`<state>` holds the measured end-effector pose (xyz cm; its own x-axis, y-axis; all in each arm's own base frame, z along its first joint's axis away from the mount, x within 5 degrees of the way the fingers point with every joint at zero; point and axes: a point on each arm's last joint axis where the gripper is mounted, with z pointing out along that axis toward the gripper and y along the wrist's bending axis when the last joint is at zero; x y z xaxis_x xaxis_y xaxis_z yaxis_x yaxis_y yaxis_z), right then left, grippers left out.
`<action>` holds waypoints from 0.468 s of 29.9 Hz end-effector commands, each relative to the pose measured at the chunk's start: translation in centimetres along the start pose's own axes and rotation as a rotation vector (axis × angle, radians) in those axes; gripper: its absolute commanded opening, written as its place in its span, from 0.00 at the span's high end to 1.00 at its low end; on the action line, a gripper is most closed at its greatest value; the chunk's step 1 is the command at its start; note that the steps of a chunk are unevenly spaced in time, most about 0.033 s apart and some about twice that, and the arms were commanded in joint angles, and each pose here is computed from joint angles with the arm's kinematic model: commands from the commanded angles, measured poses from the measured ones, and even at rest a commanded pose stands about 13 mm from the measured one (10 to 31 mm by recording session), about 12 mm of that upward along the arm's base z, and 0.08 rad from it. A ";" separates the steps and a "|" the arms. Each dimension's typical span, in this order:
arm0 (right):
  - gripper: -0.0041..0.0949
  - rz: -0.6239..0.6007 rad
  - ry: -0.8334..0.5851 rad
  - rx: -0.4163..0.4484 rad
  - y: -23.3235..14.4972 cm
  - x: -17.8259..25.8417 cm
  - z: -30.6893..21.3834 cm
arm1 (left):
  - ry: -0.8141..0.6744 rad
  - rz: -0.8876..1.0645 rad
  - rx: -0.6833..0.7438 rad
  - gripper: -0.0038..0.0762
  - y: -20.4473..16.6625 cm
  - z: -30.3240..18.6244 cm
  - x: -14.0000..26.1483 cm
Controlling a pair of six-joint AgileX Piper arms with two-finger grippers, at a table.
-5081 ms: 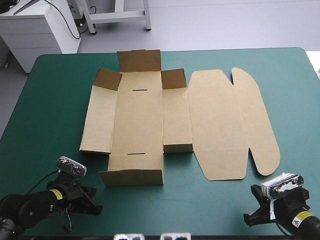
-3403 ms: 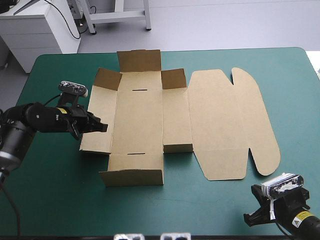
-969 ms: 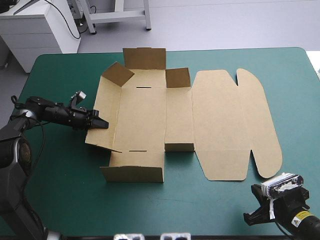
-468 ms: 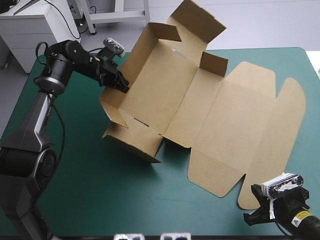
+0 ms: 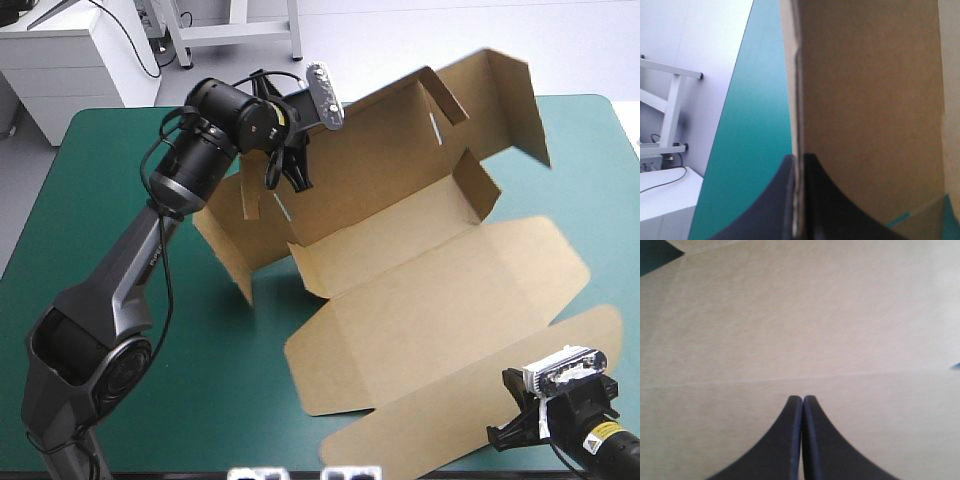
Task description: Fold the box
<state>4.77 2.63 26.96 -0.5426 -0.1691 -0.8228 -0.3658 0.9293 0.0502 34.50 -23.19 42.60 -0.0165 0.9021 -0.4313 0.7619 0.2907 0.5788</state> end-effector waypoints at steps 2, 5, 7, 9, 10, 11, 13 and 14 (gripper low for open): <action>0.98 0.003 -0.074 0.009 -0.1 -1.2 -0.4 | -0.079 0.081 -0.107 0.96 -0.4 -4.1 -2.3; 0.98 0.003 -0.074 0.009 -0.1 -1.2 -0.4 | -0.070 0.125 -0.080 0.96 -1.4 -4.0 -2.6; 0.98 0.003 -0.074 0.009 -0.1 -1.2 -0.4 | -0.065 0.149 -0.068 0.96 -1.8 -4.0 -2.5; 0.98 0.003 -0.074 0.009 -0.1 -1.2 -0.4 | -0.053 0.165 -0.052 0.96 -2.3 -3.8 -2.0; 0.98 0.003 -0.074 0.009 -0.1 -1.2 -0.4 | -0.047 0.184 -0.048 0.96 -2.6 -3.9 -1.7; 0.98 0.003 -0.074 0.009 -0.1 -1.2 -0.4 | -0.049 0.198 -0.048 0.96 -2.8 -3.9 -1.5; 0.98 0.003 -0.074 0.009 -0.1 -1.2 -0.4 | -0.073 0.220 -0.069 0.96 -3.2 -4.2 -1.0; 0.98 0.003 -0.074 0.009 -0.1 -1.2 -0.4 | -0.093 0.225 -0.095 0.96 -3.3 -4.6 -0.8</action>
<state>4.77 2.63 26.96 -0.5426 -0.1691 -0.8228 -0.3658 0.9293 0.0502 30.87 -24.91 40.60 0.1285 0.9493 -0.2868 0.7852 0.0792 0.6142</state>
